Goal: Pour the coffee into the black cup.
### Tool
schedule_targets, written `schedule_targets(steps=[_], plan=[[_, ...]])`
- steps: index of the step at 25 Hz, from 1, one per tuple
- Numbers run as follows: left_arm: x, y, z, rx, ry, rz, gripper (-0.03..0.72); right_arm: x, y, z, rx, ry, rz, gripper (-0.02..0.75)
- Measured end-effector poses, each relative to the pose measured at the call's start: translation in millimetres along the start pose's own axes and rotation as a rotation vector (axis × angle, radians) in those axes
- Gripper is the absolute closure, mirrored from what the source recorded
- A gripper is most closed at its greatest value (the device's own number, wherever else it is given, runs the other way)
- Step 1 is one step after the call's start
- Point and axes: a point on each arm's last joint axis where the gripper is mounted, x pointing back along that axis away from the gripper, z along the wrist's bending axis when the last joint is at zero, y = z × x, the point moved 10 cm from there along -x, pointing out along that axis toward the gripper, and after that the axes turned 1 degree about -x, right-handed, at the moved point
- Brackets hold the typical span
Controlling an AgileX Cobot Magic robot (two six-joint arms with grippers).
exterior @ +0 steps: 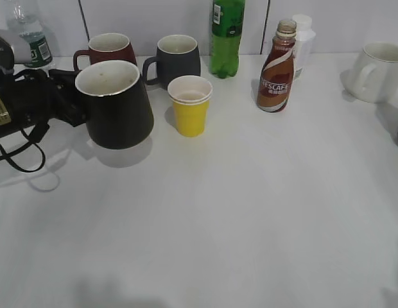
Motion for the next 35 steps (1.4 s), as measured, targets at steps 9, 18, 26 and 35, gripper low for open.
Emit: schedule_targets(steps=[9, 18, 26, 35], plan=[[0.0, -1.5, -3.6, -0.009, -0.019, 0.008, 0.635, -65.6, 71.9, 7.4, -0.029, 0.029, -0.223, 0.214], [0.0, -1.6, -3.8, -0.009, -0.02, 0.008, 0.636, -151.5, 39.1, 9.9, 0.049, 0.05, -0.258, 0.214], [0.0, -1.7, -4.1, -0.01, -0.021, 0.009, 0.635, -201.9, 9.4, 61.7, 0.029, 0.345, -0.239, 0.214], [0.0, -1.7, -4.2, -0.01, -0.022, 0.009, 0.635, -257.3, -43.1, 99.4, 0.122, 0.572, -0.054, 0.085]])
